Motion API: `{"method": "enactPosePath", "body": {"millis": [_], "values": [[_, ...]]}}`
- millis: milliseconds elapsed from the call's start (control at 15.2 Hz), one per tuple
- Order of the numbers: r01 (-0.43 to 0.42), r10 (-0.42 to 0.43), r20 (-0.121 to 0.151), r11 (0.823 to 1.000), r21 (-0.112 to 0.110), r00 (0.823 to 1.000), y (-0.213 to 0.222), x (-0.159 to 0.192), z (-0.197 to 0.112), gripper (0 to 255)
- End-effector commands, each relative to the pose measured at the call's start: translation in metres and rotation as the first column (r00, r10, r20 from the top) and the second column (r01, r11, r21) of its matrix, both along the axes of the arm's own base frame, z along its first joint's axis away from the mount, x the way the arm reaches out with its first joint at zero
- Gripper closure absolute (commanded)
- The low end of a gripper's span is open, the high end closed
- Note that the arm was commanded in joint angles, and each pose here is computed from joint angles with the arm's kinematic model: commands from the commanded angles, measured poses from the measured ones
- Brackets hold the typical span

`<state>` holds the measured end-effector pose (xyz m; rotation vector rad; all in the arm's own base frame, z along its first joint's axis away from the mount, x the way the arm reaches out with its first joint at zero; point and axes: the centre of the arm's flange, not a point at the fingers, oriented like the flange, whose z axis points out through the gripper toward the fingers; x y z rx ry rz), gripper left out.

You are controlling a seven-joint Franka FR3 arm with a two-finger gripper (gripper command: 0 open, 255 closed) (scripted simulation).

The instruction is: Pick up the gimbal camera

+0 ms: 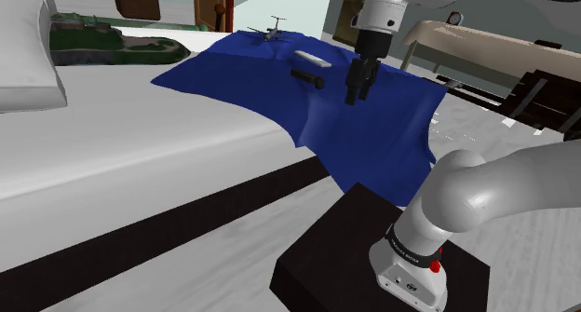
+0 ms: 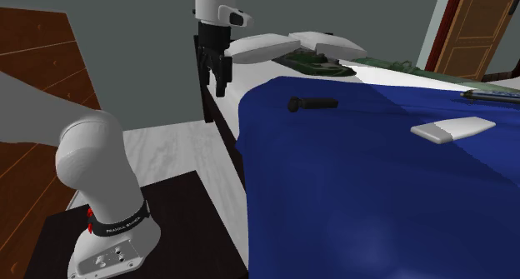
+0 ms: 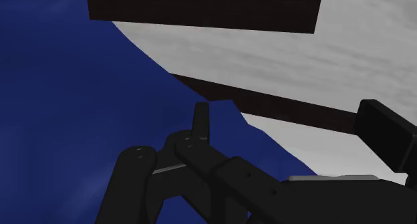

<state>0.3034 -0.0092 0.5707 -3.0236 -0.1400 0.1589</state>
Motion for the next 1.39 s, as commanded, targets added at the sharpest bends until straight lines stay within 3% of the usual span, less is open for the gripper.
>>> {"method": "enactPosePath", "body": {"millis": [0,660,1320], "values": [[0.0,0.0,0.0,1.0,0.0,1.0,0.0,0.0,0.0,0],[0.101,-0.101,0.006,0.993,-0.058,0.995,-0.049,0.117,-0.002,0],[0.201,-0.2,0.018,0.973,-0.115,0.98,-0.11,0.229,0.0,0]]}}
